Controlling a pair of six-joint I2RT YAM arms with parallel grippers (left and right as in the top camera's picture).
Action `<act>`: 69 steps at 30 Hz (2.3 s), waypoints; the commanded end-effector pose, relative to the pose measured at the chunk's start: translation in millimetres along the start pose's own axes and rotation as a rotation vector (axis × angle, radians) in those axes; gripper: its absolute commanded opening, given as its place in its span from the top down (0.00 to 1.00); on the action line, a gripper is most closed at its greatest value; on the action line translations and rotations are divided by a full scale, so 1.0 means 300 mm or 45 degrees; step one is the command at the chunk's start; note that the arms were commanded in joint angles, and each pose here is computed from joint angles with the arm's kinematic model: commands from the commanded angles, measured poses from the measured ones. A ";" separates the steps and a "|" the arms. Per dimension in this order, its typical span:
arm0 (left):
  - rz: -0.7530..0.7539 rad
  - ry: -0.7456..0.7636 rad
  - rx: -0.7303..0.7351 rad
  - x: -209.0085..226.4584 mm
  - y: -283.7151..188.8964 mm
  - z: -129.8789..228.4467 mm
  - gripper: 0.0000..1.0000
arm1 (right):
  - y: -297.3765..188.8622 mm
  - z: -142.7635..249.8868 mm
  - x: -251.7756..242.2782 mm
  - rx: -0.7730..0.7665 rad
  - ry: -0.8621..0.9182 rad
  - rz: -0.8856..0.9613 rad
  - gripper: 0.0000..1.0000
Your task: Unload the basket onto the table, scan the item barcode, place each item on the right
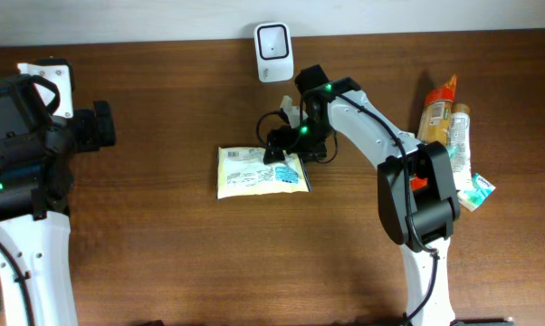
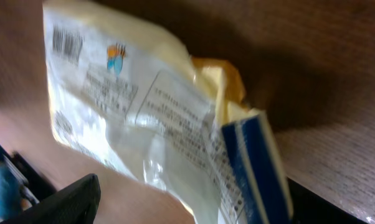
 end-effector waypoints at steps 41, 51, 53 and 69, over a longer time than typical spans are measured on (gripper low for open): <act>0.009 0.012 -0.014 0.001 -0.008 -0.012 0.01 | -0.837 0.000 0.215 -0.883 -0.518 0.484 0.96; 0.009 0.012 -0.014 0.001 -0.008 -0.012 0.01 | -0.803 -0.459 0.066 -1.081 -0.870 1.629 0.96; 0.009 0.012 -0.014 0.001 -0.008 -0.012 0.01 | -0.770 -0.538 0.050 -1.027 -1.092 1.814 0.96; 0.009 0.012 -0.014 0.001 -0.008 -0.012 0.01 | -0.659 -0.717 -0.072 -1.049 -1.655 2.197 0.96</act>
Point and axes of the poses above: each gripper's point midway between its finger pads, its own y axis out along the fingers, its own x axis along the line the jaws close on, z = x × y, the point moved 1 cm from there along -y, back along the fingers, and after that the axes turned 8 degrees about -y, right-handed, at the moved point
